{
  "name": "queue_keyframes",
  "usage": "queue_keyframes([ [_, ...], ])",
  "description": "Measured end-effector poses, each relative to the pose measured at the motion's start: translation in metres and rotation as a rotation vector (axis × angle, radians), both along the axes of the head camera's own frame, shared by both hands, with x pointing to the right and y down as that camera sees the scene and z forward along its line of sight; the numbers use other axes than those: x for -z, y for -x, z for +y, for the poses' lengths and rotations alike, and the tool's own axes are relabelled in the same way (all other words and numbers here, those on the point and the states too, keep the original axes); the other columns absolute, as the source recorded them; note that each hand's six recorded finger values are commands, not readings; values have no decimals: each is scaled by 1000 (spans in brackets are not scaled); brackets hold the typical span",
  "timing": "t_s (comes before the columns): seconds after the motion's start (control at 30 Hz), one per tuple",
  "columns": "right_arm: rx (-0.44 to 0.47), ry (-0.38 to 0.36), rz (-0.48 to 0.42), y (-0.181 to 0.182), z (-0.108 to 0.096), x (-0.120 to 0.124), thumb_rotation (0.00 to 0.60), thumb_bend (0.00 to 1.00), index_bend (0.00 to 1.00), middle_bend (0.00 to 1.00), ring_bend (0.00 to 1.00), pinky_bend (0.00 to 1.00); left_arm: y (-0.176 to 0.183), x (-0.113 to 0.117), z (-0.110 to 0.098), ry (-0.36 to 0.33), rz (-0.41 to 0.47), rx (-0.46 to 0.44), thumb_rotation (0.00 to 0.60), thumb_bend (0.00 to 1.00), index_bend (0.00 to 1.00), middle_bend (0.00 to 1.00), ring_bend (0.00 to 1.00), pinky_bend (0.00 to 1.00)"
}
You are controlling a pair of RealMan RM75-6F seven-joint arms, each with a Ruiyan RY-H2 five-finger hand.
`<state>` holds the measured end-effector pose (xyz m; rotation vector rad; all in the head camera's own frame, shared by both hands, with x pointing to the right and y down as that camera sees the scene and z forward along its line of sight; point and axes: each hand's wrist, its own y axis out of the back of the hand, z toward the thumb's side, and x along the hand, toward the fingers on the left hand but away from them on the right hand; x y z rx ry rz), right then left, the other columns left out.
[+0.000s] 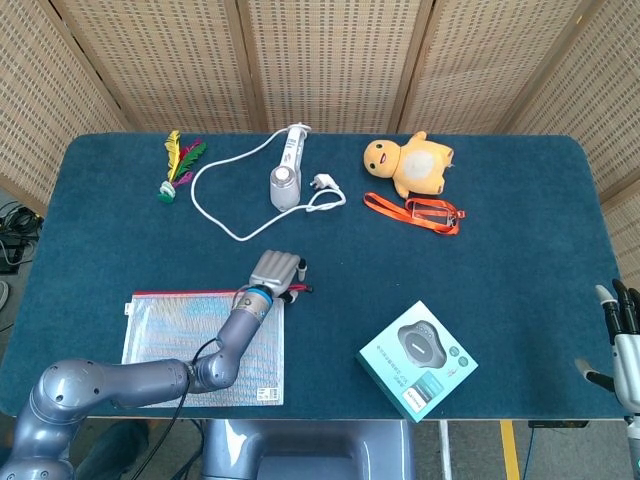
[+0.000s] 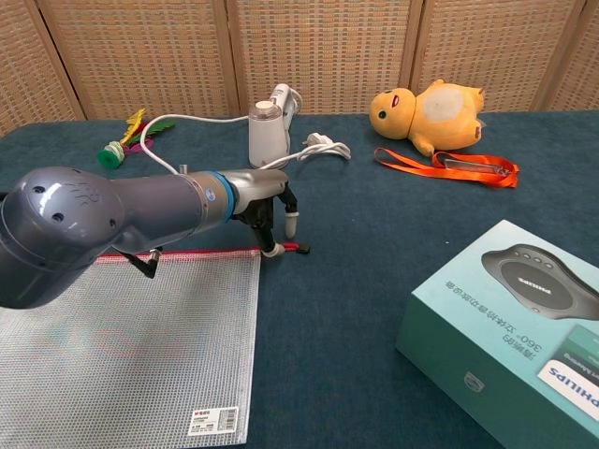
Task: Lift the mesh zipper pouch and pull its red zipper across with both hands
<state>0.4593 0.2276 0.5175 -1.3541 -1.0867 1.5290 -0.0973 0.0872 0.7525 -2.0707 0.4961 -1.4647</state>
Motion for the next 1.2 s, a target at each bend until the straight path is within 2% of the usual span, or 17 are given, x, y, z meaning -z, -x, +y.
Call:
queue_keyframes([
  [0.1, -2, 1, -2, -1, 0, 0, 600, 0, 0, 0, 0, 0, -2, -3, 0, -1, 7, 6, 600, 396, 470, 989, 939, 1000],
  [0.57, -3, 10, -9, -1, -1, -2, 600, 0, 0, 0, 0, 0, -7, -9, 6, 3, 18, 8, 600, 406, 526, 989, 939, 1000],
  [0.87, 2, 14, -16, 1, -1, -2, 600, 0, 0, 0, 0, 0, -7, -10, 9, 28, 28, 21, 600, 528, 601, 989, 939, 1000],
  [1.07, 6, 14, -17, 1, 0, -2, 600, 0, 0, 0, 0, 0, -6, -4, 4, 11, 31, 24, 600, 648, 671, 989, 939, 1000],
  [1.2, 12, 19, -19, 3, 0, -3, 600, 0, 1, 0, 0, 0, -3, 5, -1, -4, 42, 31, 600, 727, 777, 991, 939, 1000],
])
